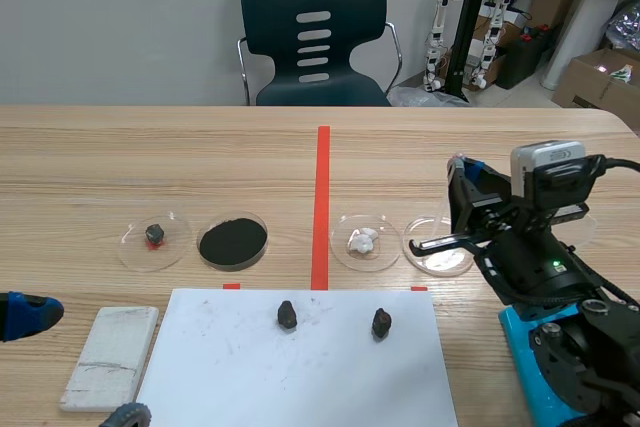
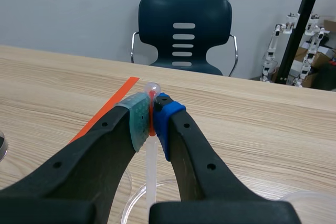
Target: Draw acid from the petri dish
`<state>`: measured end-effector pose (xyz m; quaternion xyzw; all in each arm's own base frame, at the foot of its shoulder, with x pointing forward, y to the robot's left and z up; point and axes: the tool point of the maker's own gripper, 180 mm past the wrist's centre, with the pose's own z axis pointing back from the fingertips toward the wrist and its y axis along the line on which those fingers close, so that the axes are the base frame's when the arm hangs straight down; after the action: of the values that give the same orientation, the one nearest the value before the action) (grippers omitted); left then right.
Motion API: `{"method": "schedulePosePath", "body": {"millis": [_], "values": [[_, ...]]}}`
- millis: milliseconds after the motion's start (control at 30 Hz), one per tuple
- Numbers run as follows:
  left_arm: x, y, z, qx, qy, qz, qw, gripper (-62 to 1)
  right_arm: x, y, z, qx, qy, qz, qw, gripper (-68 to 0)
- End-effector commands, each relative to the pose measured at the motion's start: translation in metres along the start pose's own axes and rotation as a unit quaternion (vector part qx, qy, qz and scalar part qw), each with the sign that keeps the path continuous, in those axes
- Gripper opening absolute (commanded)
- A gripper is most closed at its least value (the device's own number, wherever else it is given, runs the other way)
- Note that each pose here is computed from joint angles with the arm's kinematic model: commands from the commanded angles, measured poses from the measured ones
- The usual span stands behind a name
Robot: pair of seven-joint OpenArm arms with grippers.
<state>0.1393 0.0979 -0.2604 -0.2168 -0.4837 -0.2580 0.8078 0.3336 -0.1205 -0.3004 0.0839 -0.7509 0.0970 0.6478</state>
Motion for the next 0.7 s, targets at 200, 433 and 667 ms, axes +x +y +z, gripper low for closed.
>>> {"method": "schedulePosePath", "body": {"millis": [200, 433, 667], "values": [[0.0089, 0.0, -0.0006, 0.002, -0.016, 0.002, 0.9999, 1.4, 0.0053, -0.0044, -0.0049, -0.004, -0.006, 0.004, 1.0, -66.2], [0.0089, 0.0, -0.0006, 0.002, -0.016, 0.002, 0.9999, 1.4, 0.0056, -0.0036, -0.005, -0.002, -0.007, 0.006, 1.0, -65.5], [0.0089, 0.0, -0.0006, 0.002, -0.016, 0.002, 0.9999, 1.4, 0.0056, -0.0034, -0.005, -0.002, -0.007, 0.007, 1.0, -63.7]]}}
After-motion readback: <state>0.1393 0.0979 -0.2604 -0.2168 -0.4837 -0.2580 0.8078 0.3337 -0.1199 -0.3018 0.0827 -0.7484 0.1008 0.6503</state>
